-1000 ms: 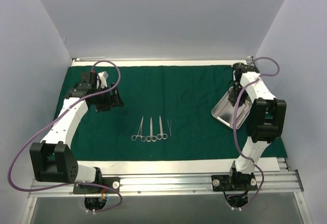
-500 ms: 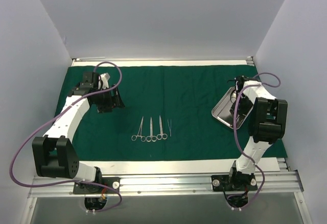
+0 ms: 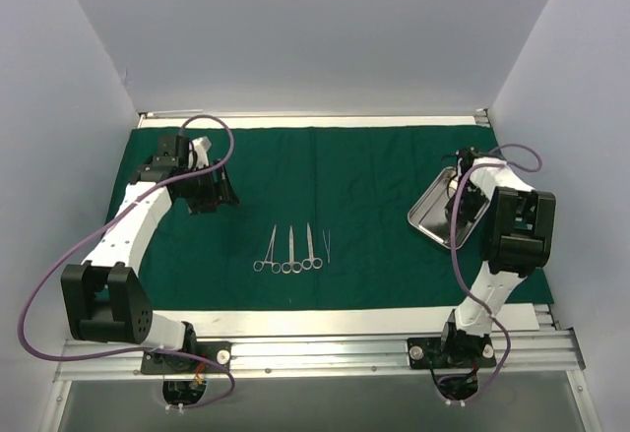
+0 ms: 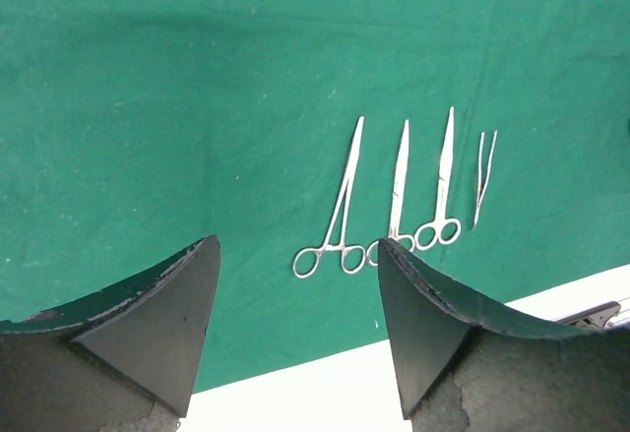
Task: Open and lay out the surgical kit
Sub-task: Pick up the medical item from the container, then place the medical item in the surgical kit.
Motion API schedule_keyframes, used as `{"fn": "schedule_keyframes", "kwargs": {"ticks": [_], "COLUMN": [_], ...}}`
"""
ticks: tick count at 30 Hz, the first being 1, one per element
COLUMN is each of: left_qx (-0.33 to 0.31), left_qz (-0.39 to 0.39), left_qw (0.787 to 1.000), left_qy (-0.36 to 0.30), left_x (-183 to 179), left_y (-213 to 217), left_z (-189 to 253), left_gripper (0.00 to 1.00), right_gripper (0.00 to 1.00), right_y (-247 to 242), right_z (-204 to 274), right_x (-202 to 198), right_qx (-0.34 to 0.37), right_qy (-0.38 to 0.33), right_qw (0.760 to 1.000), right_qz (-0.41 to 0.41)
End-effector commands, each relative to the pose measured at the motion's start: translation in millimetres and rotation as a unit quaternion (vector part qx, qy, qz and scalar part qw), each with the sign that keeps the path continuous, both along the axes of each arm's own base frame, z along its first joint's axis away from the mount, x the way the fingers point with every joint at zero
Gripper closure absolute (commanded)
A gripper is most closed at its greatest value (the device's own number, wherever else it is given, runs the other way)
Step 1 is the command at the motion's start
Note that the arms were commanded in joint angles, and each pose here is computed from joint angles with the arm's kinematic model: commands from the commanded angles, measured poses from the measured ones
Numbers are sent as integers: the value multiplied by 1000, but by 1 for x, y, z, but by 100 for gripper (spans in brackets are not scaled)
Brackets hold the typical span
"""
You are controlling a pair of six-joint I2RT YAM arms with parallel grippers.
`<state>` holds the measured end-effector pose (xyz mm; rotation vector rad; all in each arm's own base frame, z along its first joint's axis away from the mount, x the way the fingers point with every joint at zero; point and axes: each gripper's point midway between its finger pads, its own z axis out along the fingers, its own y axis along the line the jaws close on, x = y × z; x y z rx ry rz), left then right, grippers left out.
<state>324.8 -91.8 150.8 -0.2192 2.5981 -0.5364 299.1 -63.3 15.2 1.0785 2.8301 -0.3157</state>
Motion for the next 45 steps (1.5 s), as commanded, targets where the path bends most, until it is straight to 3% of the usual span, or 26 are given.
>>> {"fn": "schedule_keyframes", "kwargs": {"ticks": [1, 6, 8, 10, 12, 13, 17, 21, 23, 26, 33, 36, 38, 39, 41, 43, 45], "left_qx": [-15, -84, -142, -200, -271, -294, -353, -363, -370, -369, -368, -361, -358, -339, -323, -305, -296], "left_qz": [0, -17, -40, -44, -60, -79, -108, -133, -147, -153, -161, -147, -131, -104, -71, -32, 2], "left_qw": [999, 995, 987, 976, 958, 948, 923, 917, 913, 913, 912, 919, 924, 935, 943, 949, 951], "left_qy": [-31, -45, -62, -74, -67, -95, -108, -99, -90, -88, -82, -51, -31, 16, 44, 73, 89], "left_x": [13, 24, 30, 41, 40, 46, 43, 36, 29, 21, 15, 14, 18, 11, 11, 6, 2], "left_y": [-4, -28, -47, -65, -86, -99, -131, -159, -174, -184, -190, -189, -188, -183, -177, -171, -164], "left_z": [27, 47, 60, 72, 88, 102, 127, 139, 142, 143, 140, 129, 125, 110, 104, 95, 97], "left_gripper": [27, 27, 27, 27, 26, 25, 21, 19, 19, 19, 21, 24, 27, 28, 29, 31, 32], "right_gripper": [100, 100, 100, 100, 100, 100, 100, 100, 100, 100, 100, 100, 100, 100, 100, 100, 100], "right_y": [-8, 9, 39, 95, 154, 182, 259, 319, 336, 344, 357, 356, 357, 355, 339, 323, 320], "right_z": [49, 135, 150, 164, 176, 181, 200, 222, 224, 227, 237, 233, 229, 224, 210, 194, 190], "right_x": [21, 57, 67, 75, 65, 58, 24, -14, -31, -39, -48, -47, -43, -45, -21, -17, -17], "right_qx": [-12, -2, 21, 127, 197, 243, 296, 361, 383, 396, 422, 410, 377, 361, 248, 139, 86], "right_qy": [-37, -135, -162, -208, -227, -240, -264, -284, -271, -265, -268, -262, -260, -249, -247, -218, -212], "right_qw": [999, 990, 980, 951, 908, 881, 800, 710, 680, 661, 634, 643, 654, 665, 719, 749, 757], "right_qz": [8, 48, 110, 191, 291, 329, 450, 534, 563, 579, 590, 592, 602, 605, 601, 610, 612]}}
